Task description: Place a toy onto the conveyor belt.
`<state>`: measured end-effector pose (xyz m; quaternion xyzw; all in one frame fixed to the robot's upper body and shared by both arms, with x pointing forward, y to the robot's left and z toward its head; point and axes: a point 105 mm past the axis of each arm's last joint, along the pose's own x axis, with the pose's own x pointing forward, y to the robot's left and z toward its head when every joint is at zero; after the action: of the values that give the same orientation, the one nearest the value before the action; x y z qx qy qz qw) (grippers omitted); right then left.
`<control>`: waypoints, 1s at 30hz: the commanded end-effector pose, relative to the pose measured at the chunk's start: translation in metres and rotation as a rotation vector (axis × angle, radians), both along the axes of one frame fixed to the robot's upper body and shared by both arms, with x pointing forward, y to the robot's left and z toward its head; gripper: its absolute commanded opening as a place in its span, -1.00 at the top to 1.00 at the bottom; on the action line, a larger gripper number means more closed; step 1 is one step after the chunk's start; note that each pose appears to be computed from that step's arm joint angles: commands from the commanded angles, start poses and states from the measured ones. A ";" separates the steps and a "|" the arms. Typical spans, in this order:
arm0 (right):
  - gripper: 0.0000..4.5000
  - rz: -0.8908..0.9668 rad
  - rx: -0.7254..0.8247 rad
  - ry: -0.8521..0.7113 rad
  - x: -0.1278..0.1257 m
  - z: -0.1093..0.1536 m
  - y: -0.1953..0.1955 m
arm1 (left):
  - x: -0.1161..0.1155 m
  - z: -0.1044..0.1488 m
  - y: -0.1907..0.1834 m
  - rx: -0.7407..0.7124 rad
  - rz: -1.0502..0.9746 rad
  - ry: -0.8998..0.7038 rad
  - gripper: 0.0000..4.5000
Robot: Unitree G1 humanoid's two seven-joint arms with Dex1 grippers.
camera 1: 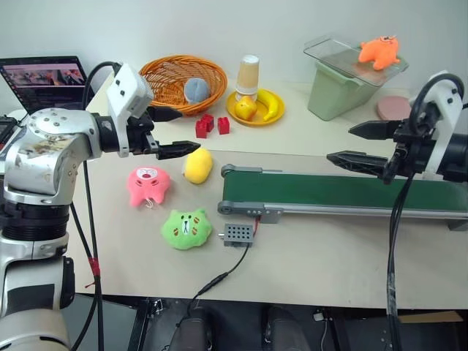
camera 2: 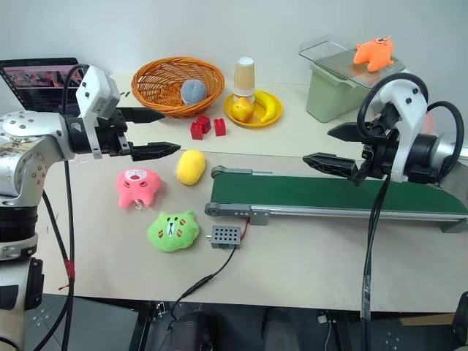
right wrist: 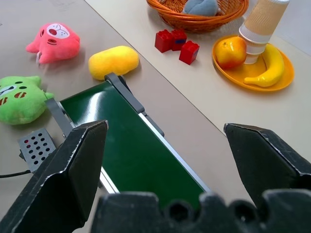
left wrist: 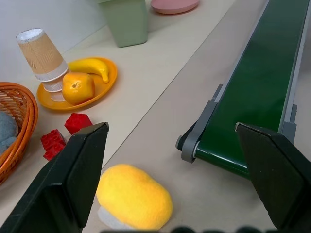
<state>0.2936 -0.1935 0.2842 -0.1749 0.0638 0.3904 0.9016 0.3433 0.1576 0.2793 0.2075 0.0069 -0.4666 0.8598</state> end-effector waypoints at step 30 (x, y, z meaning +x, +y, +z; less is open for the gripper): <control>-1.00 0.192 -0.010 -0.024 0.006 0.013 0.029 | -0.006 -0.020 0.093 -0.100 0.476 0.064 -0.98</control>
<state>0.3039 -0.1651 0.2782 -0.1657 0.0728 0.4704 0.8637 0.3432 0.2478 0.2445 0.1314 0.0848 -0.2676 0.9508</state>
